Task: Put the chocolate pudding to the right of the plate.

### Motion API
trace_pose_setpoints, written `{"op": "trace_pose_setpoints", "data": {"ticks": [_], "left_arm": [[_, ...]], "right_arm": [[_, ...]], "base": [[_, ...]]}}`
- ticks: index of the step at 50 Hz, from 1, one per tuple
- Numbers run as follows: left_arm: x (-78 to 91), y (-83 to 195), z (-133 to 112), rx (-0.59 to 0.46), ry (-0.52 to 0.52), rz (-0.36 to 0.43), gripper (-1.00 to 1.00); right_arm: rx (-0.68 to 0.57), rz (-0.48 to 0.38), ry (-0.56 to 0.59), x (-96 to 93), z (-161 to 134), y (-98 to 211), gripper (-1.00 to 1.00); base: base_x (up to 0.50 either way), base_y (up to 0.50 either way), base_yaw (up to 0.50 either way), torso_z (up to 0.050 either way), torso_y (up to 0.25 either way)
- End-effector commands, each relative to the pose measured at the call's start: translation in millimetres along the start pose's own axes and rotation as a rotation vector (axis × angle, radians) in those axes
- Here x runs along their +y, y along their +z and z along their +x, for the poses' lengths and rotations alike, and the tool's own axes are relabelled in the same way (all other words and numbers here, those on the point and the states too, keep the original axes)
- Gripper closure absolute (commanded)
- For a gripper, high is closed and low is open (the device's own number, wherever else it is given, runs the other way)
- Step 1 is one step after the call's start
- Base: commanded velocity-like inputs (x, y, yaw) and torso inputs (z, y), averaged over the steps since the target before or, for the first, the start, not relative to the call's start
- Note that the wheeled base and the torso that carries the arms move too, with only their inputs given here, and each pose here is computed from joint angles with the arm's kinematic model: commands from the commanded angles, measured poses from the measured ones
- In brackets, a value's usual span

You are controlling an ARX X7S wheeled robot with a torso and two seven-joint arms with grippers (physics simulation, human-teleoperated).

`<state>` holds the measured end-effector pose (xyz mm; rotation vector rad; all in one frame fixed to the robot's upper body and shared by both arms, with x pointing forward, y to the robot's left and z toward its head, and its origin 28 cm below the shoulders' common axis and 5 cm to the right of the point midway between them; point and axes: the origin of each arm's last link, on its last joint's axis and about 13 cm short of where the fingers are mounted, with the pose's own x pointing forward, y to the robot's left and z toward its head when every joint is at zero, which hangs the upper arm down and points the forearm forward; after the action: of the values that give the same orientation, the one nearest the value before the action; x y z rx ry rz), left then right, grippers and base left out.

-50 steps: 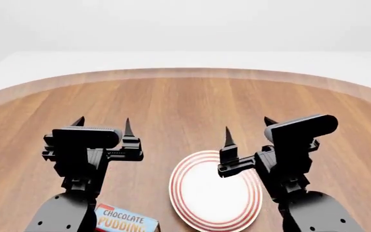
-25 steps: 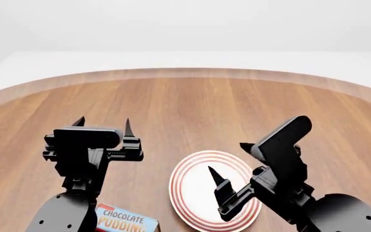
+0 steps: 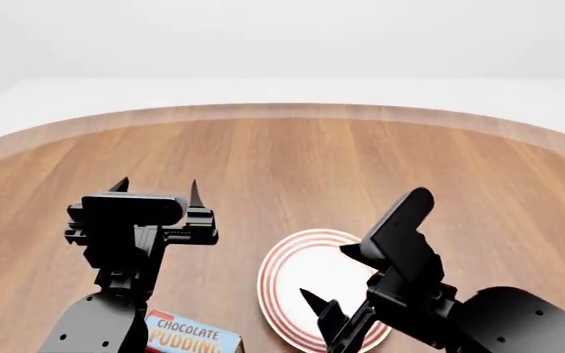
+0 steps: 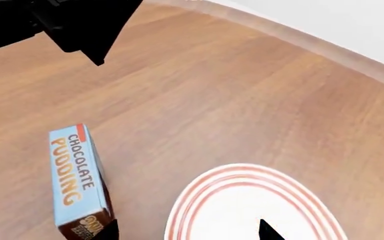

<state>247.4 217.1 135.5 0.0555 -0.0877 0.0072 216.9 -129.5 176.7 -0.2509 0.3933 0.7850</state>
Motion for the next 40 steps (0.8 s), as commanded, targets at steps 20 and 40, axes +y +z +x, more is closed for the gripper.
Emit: {"op": "trace_pose_setpoints", "data": {"ticks": [20,40], "left_arm": [[-1.2,-1.2,0.6,0.005,-0.002,0.003,-1.00],[-1.6,-0.8,1.1,0.003,-0.003,0.002,-1.00]], "right_arm": [[0.088,-0.025,0.169,6.2,29.6,-4.4,-1.00],[0.098,-0.039,0.260,10.1,53.4,-1.7,-1.00]], "base": [[0.00,0.00,0.00,0.000,0.000],[0.00,0.00,0.00,0.000,0.000]]}}
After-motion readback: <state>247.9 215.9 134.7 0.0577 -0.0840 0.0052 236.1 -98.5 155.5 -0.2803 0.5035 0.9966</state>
